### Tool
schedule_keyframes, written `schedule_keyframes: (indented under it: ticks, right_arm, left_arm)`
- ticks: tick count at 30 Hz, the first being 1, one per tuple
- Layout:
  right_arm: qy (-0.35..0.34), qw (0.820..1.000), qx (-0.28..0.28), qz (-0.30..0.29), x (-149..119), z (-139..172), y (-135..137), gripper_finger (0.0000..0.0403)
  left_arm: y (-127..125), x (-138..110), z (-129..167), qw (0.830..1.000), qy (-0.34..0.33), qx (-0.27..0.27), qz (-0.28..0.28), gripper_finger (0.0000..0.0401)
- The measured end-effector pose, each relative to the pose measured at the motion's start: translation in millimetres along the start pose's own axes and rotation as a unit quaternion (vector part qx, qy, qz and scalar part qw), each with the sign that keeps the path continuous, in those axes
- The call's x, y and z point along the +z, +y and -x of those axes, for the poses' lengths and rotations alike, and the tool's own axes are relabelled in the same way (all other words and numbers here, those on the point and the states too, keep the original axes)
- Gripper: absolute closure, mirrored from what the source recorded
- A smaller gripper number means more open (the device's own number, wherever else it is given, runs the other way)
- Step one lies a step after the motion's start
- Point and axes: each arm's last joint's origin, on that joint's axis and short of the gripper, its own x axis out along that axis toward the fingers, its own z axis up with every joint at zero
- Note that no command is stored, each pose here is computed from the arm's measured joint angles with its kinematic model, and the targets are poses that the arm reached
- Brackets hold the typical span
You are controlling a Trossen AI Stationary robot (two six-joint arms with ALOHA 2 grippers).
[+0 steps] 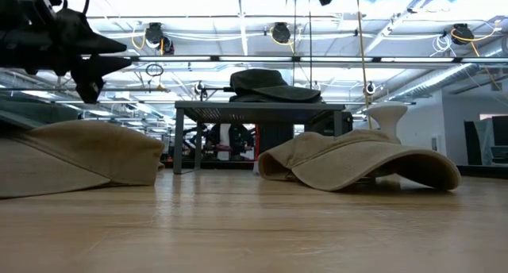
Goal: Pick & Place hat
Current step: Stack the black cap on top of the black caps on the shelf
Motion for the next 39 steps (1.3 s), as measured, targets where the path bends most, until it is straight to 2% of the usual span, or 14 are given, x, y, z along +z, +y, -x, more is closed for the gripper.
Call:
schedule_keyframes:
  ticks: [2, 7, 12, 18, 21, 27, 33, 36, 39]
  right_arm:
    - [-0.025, 1.000, 0.003, 0.001, -16.5, -1.6, 1.4, 0.0168]
    - [-0.081, 0.996, 0.021, -0.012, -47.1, 1.1, 1.4, 0.0172]
    - [-0.111, 0.993, 0.028, -0.032, -67.6, 5.3, -3.0, 0.0172]
    - [-0.117, 0.993, 0.010, -0.013, -72.9, 8.5, -7.2, 0.0174]
    - [-0.122, 0.992, 0.010, -0.009, -71.5, 9.1, -7.1, 0.0175]
    - [-0.114, 0.993, 0.013, -0.004, -71.8, 10.2, -7.3, 0.0176]
    - [-0.114, 0.992, 0.052, 0.012, -68.6, 13.2, -5.5, 0.0176]
    - [-0.117, 0.991, 0.061, 0.033, -66.1, 15.9, -5.5, 0.0178]
    - [-0.123, 0.989, 0.060, 0.047, -62.4, 19.4, -6.2, 0.0179]
  left_arm:
    - [-0.1, 0.4, 0.0, 1.000, -0.002, 0.000, 0.011, 0.0279]
    - [-1.4, -0.7, 0.0, 0.996, 0.015, -0.023, 0.091, 0.0279]
    - [-3.4, 0.1, 1.3, 0.987, 0.078, -0.007, 0.139, 0.0279]
    - [-19.0, 29.9, 6.8, 0.974, 0.149, 0.055, 0.160, 0.0279]
    - [-27.2, 49.0, 12.1, 0.963, 0.186, 0.118, 0.158, 0.0279]
    - [-38.1, 74.5, 21.3, 0.912, 0.269, 0.250, 0.181, 0.0279]
    - [-39.0, 76.6, 25.0, 0.835, 0.360, 0.364, 0.201, 0.0279]
    - [-37.6, 70.2, 21.7, 0.801, 0.410, 0.383, 0.208, 0.0279]
    - [-36.6, 65.1, 9.5, 0.783, 0.438, 0.389, 0.207, 0.0279]
